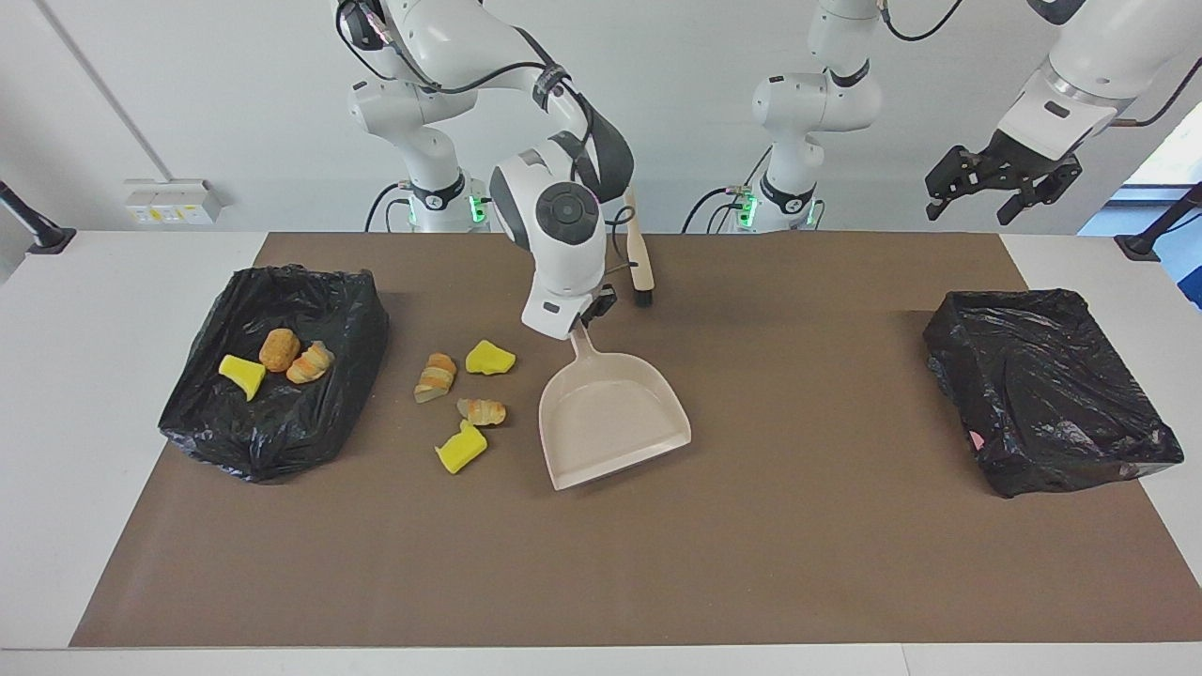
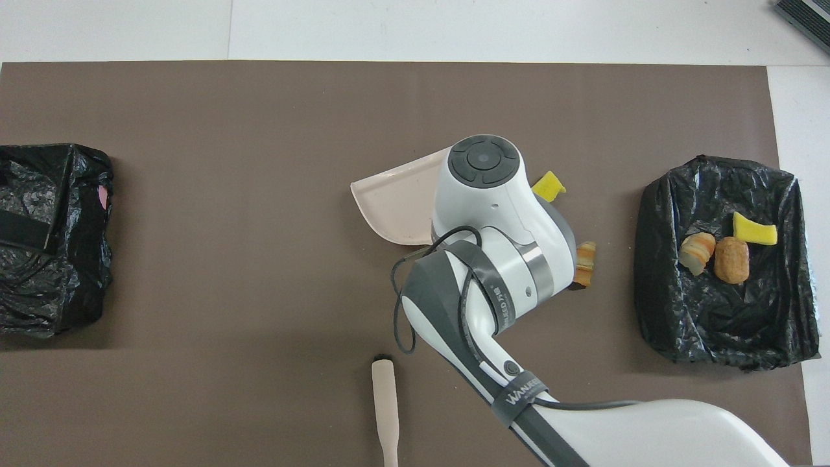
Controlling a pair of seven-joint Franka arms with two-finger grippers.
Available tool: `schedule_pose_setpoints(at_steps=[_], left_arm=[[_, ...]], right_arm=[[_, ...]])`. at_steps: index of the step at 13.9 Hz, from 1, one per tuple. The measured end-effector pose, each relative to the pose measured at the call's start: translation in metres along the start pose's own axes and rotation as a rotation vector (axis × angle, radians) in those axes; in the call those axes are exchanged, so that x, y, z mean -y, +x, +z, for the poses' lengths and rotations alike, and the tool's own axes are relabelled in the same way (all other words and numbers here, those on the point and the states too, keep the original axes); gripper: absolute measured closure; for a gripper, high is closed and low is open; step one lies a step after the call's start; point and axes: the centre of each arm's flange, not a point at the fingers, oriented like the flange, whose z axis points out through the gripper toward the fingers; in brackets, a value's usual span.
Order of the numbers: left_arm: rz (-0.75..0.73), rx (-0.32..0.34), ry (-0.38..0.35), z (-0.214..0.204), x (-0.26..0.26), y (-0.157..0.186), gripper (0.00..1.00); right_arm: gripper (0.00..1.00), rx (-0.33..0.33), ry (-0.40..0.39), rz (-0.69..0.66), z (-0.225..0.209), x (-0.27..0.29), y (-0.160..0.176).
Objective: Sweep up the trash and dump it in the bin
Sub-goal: 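Bring the empty dustpan back to the mat center with the right gripper, then lower the dustpan onto the mat and release it with the right gripper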
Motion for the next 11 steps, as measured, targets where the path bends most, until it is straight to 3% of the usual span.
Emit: schedule_pose_setpoints(at_steps=[5,11], left_arm=[[0.0,0.0,0.0,0.0,0.0,0.0,0.0],[0.0,0.0,0.0,0.0,0.0,0.0,0.0]], right_arm=[[0.68,-0.042,0.017,0.089,0.021,0.032,0.028],[0.68,-0.07,0.119,0.196,0.02,0.056,0.043]])
